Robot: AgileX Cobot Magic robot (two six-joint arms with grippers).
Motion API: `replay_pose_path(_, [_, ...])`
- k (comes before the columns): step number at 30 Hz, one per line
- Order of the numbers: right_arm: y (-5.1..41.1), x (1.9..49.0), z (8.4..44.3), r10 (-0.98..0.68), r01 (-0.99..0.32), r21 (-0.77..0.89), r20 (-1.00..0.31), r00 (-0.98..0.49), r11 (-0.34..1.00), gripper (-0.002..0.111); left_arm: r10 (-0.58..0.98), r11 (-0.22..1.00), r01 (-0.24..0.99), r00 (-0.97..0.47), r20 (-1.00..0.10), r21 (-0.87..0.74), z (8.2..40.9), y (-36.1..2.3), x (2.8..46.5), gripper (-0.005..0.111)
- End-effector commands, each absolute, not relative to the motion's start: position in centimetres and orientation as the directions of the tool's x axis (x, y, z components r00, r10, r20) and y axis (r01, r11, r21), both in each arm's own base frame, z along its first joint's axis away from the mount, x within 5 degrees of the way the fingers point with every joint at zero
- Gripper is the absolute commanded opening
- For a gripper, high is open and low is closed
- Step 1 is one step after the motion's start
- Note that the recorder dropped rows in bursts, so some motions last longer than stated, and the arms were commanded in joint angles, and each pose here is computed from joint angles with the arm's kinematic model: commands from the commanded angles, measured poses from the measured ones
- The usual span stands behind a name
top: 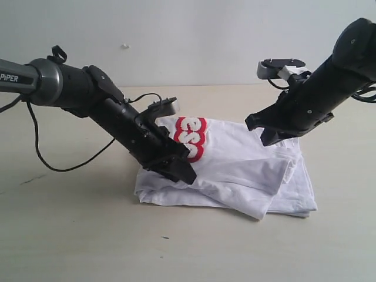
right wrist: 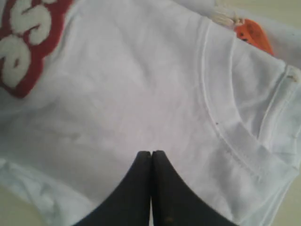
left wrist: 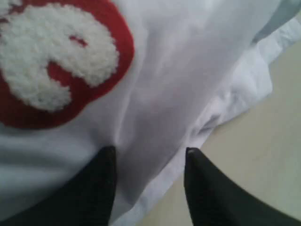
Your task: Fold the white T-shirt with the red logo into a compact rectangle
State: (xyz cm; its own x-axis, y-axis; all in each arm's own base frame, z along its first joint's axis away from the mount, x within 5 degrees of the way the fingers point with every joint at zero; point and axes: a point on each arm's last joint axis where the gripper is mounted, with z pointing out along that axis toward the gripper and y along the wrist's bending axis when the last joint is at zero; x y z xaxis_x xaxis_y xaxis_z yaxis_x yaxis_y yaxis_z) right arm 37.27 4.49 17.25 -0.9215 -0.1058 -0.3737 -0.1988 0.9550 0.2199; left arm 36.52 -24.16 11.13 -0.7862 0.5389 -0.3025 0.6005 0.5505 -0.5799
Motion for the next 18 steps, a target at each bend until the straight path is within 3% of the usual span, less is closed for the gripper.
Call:
replay_pose_path(1, [3.7, 38.1, 14.8, -0.039, -0.100, 0.158, -0.348, -0.937, 0.982, 0.000, 0.594, 0.523, 0.592, -0.769, -0.237, -0.613, 10.4, -24.1, 35.7, 0.039])
replay_pose_path(6, [2.8, 38.3, 12.1, -0.017, -0.039, 0.070, -0.292, -0.956, 0.997, 0.000, 0.659, 0.556, 0.616, -0.736, -0.156, -0.558, 9.9, -23.0, 35.4, 0.039])
replay_pose_path(11, [1.9, 38.8, 12.2, 0.015, 0.020, -0.013, -0.343, -0.939, 1.000, 0.000, 0.669, 0.577, 0.622, -0.732, -0.129, -0.529, 9.6, -22.3, 35.6, 0.039])
replay_pose_path(18, [1.8, 38.7, 14.9, 0.024, 0.034, -0.017, -0.407, -0.913, 0.999, 0.000, 0.567, 0.600, 0.577, -0.795, -0.214, -0.553, 12.1, -20.5, 37.3, 0.039])
